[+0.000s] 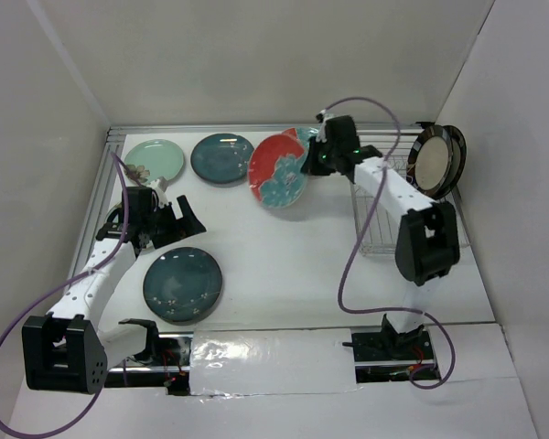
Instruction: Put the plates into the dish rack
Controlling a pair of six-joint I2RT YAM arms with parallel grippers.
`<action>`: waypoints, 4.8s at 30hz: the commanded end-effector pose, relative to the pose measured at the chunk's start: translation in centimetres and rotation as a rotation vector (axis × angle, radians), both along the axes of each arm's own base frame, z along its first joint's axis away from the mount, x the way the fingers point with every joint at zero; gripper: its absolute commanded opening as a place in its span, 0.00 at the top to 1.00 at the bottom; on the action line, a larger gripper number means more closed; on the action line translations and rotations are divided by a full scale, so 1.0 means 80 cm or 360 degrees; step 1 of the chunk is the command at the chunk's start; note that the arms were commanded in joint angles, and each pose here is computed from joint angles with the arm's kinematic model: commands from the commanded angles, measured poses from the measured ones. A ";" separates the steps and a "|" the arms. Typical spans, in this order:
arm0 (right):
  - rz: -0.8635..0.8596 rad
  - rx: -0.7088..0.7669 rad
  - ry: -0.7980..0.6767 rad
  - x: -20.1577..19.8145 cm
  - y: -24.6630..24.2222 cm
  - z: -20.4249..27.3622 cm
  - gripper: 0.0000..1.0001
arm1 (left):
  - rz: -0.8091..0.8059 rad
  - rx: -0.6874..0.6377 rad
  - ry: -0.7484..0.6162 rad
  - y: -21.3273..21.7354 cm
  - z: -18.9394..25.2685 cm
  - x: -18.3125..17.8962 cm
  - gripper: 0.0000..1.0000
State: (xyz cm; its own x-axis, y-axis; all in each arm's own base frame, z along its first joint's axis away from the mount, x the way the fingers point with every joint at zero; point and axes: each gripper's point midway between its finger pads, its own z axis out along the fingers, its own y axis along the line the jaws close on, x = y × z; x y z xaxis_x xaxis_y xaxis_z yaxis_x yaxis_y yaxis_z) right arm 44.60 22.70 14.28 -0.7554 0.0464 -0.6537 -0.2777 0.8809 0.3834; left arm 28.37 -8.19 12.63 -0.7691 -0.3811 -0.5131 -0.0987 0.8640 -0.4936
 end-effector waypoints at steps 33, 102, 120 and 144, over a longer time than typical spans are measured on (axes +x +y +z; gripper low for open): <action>-0.1221 -0.1016 -0.1427 -0.020 -0.493 0.315 1.00 | -0.0074 -0.0018 -0.0028 -0.005 -0.003 0.007 0.01; 0.0893 0.0525 0.0415 -0.235 0.255 -0.064 0.27 | 0.0087 0.0044 -0.0309 0.014 0.082 -0.012 0.01; 0.1013 0.0572 0.0722 -0.290 0.299 -0.178 0.59 | 0.0067 0.0045 -0.0301 0.013 0.078 -0.023 0.01; -0.0013 -0.0217 -0.0589 -0.035 -0.036 0.166 1.00 | 0.0052 -0.0021 -0.0207 0.004 0.047 -0.004 0.01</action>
